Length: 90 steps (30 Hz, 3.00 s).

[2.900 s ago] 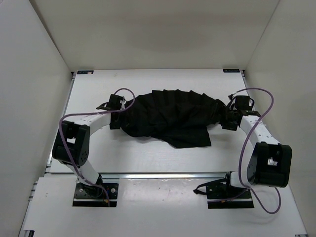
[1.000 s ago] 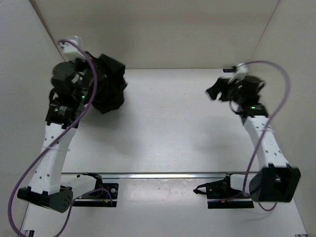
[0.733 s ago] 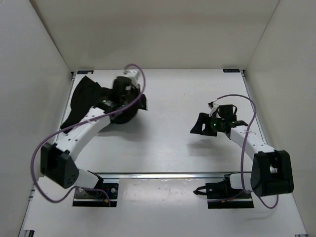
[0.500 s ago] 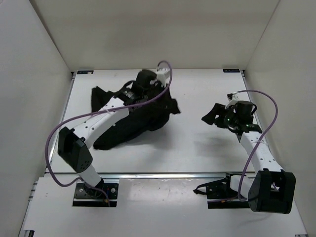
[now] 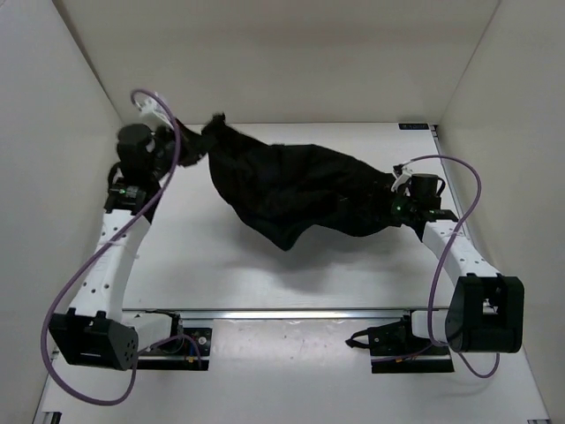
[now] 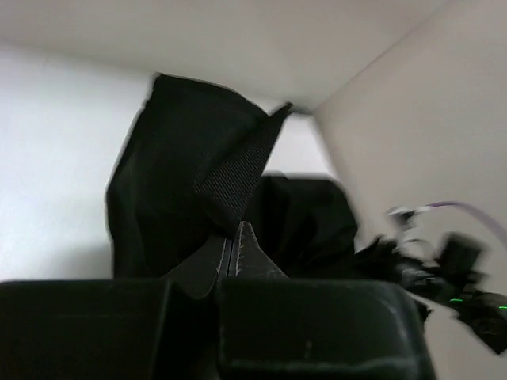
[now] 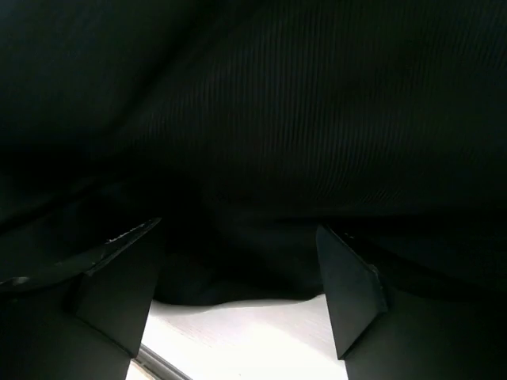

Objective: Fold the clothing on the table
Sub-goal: Flatten the skirt out

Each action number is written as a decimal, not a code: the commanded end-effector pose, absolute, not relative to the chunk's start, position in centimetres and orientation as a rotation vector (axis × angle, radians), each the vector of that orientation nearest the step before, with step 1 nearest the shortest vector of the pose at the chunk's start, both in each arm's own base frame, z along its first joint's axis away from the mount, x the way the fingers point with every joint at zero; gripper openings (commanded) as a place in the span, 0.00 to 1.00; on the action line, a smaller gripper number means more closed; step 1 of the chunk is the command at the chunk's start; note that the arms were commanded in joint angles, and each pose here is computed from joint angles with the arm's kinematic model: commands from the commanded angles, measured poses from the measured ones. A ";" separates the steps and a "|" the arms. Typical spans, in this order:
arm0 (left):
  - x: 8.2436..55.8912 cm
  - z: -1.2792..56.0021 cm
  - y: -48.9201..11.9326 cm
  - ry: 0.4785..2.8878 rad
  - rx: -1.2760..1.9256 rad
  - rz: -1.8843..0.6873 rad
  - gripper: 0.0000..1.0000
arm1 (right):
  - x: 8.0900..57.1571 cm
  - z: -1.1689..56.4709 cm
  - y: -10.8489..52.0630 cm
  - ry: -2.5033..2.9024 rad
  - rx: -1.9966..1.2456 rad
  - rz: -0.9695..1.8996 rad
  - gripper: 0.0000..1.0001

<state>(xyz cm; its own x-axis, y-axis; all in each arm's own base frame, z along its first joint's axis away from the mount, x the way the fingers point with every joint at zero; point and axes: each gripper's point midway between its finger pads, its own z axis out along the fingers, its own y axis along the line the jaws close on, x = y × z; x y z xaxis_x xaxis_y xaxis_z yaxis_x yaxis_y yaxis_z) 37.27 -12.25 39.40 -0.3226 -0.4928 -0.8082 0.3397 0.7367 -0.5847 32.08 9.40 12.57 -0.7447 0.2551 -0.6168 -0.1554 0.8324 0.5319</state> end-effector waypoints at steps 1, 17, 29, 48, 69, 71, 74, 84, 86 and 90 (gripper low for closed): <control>37.6 25.4 -9.5 2.018 -0.315 -0.616 0.00 | 32.5 12.3 9.2 2.294 0.042 0.716 0.74; 32.4 12.9 -9.2 2.296 -0.219 -0.469 0.00 | 34.7 7.4 5.4 2.420 0.258 0.520 0.79; 32.5 11.7 -9.5 2.342 -0.200 -0.483 0.00 | 38.6 5.1 6.9 2.469 0.288 0.559 0.48; 43.6 40.0 -7.4 1.803 -0.053 -0.400 0.00 | 47.9 43.3 5.7 1.729 -0.096 0.484 0.00; 39.4 30.5 -2.3 1.924 -0.286 -0.224 0.00 | 41.0 30.2 0.6 1.950 0.061 0.527 0.00; 40.8 32.6 -3.3 1.887 -0.261 -0.246 0.00 | 42.6 30.8 1.0 1.958 0.046 0.564 0.00; 42.8 39.6 -5.2 1.797 -0.208 -0.364 0.00 | 44.6 38.3 1.6 1.849 -0.017 0.582 0.00; 33.0 50.9 0.4 1.438 -0.323 -0.063 0.00 | 38.1 46.5 -0.7 1.632 -0.072 0.387 0.00; 35.3 41.4 0.2 1.640 -0.323 -0.029 0.00 | 39.9 36.2 -0.9 1.840 0.010 0.419 0.00; 36.3 22.4 -3.2 2.080 -0.293 -0.161 0.00 | 40.3 22.9 0.9 2.096 0.101 0.654 0.00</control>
<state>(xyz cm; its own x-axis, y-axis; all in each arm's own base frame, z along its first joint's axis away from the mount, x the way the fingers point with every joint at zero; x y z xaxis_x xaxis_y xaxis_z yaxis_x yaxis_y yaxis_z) 32.18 -1.16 44.40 0.0943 -0.2922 -0.9517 -0.0537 0.9531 -0.2979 37.82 1.46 40.53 -0.1752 0.2062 -0.9627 -0.3397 0.9051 0.2557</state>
